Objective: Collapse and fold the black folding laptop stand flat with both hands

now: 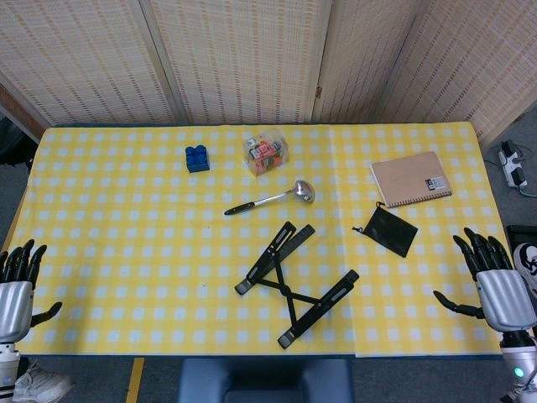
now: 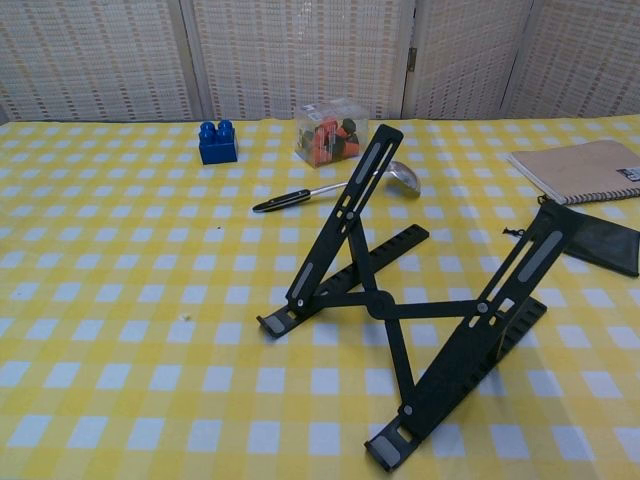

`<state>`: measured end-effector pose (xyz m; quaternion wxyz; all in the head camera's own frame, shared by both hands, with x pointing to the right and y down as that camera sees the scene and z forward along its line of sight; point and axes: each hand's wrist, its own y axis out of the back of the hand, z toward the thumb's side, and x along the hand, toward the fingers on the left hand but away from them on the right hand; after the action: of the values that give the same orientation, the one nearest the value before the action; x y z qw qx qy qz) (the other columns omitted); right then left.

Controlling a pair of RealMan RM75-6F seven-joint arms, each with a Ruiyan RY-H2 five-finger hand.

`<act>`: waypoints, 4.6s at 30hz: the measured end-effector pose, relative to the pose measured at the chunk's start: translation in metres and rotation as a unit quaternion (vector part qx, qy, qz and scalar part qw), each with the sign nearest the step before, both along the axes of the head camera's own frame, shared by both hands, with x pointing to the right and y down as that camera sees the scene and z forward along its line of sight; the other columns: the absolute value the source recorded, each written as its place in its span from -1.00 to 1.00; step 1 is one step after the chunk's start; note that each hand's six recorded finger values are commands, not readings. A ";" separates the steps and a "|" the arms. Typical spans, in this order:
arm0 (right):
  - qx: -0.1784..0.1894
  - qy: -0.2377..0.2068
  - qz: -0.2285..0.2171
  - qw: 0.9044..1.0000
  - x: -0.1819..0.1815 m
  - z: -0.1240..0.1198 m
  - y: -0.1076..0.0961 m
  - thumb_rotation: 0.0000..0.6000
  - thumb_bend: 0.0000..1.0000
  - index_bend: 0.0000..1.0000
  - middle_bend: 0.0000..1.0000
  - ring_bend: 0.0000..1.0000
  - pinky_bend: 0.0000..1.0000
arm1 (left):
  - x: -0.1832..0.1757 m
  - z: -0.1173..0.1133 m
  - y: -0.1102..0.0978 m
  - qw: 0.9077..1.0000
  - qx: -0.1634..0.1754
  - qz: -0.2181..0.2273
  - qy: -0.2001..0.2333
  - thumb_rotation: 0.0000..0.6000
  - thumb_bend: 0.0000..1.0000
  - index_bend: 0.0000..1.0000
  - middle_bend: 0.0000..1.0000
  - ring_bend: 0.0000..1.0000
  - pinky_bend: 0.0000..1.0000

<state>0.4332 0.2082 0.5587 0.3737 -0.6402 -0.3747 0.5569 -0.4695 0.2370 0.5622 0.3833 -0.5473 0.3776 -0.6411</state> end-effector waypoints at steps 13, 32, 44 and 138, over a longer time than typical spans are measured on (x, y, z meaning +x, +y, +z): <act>-0.013 -0.027 -0.002 1.000 -0.004 0.002 0.003 0.14 -0.49 -1.00 -1.00 -1.00 -1.00 | 0.000 -0.001 0.004 1.000 -0.004 0.003 0.003 1.00 -0.67 -0.90 -0.92 -1.00 -1.00; -0.095 -0.075 -0.042 0.992 -0.031 0.031 0.006 0.15 -0.49 -1.00 -1.00 -1.00 -1.00 | 0.006 -0.003 0.005 1.000 -0.012 0.015 0.017 1.00 -0.67 -0.88 -0.91 -1.00 -1.00; -0.207 -0.151 -0.103 0.961 -0.088 0.076 0.007 0.14 -0.49 -1.00 -1.00 -1.00 -1.00 | 0.006 -0.006 0.010 1.000 -0.018 0.013 0.015 1.00 -0.67 -0.88 -0.90 -1.00 -1.00; -0.380 -0.449 -0.273 0.761 -0.302 0.069 0.002 0.53 -0.49 -1.00 -1.00 -0.85 -1.00 | 0.008 -0.007 0.013 0.999 -0.022 0.022 0.017 1.00 -0.67 -0.88 -0.90 -0.97 -1.00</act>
<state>0.1313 0.2103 0.6282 0.0247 -0.9817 -0.0668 0.1766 -0.4614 0.2499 0.5551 0.3792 -0.5746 0.3577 -0.6310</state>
